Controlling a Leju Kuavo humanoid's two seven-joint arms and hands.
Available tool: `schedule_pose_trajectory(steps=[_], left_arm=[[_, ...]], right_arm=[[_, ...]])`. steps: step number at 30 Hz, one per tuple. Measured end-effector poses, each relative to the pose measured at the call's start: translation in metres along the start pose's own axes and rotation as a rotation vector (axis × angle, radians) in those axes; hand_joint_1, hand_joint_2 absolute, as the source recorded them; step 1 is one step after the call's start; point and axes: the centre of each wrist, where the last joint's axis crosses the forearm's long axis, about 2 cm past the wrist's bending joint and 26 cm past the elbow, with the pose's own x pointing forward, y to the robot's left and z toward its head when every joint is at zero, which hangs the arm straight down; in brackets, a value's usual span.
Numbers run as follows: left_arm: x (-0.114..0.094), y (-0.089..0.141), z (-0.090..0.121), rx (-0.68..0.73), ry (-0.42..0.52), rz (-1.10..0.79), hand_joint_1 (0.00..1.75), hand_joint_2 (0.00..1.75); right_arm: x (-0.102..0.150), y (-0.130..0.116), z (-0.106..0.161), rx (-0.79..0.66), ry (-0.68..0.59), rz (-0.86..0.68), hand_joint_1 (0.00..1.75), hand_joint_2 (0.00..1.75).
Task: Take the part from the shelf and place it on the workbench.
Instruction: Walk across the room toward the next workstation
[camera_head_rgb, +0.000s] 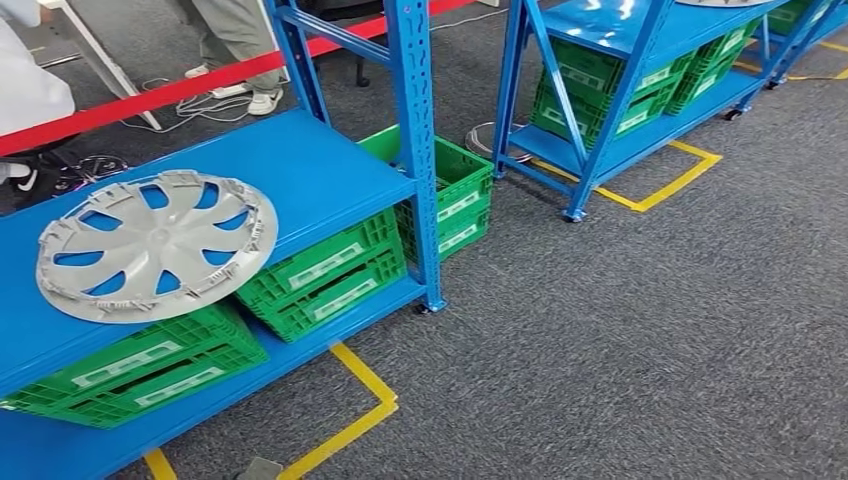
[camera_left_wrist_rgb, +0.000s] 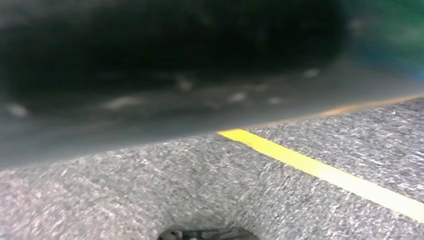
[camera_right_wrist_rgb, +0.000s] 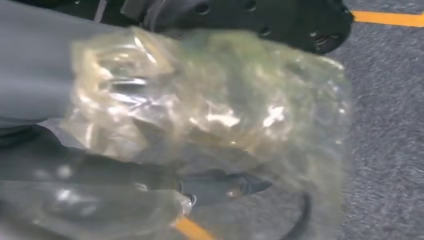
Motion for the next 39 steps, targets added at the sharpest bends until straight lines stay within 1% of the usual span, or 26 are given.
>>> schedule_pose_trajectory(steps=[4,9,13,31,35,39], left_arm=[[0.0038,0.0000,-0.0019,0.000,-0.010,-0.001,0.00,0.00],[0.0008,0.0002,-0.0005,0.001,-0.004,0.000,0.00,0.00],[0.0041,0.0011,-0.0024,0.003,-0.012,0.001,0.00,0.00],[0.0022,-0.0006,-0.0009,0.001,-0.009,0.003,0.00,0.00],[0.0050,-0.0008,-0.0021,0.001,-0.016,0.005,0.00,0.00],[0.0019,-0.0011,-0.0005,-0.001,-0.010,0.003,0.00,0.00]], right_arm=[[0.0004,-0.0001,-0.0003,-0.001,-0.001,-0.001,0.00,0.00],[0.0015,0.0007,-0.0012,0.002,-0.002,0.002,0.00,0.00],[0.0002,0.0016,-0.0011,0.006,-0.001,0.005,0.00,0.00],[0.0003,-0.0008,-0.0013,-0.003,-0.001,-0.003,0.00,0.00],[-0.0001,-0.0012,-0.0012,0.000,-0.001,0.003,0.00,0.00],[0.0012,-0.0013,-0.0019,0.002,-0.006,0.006,0.00,0.00]])
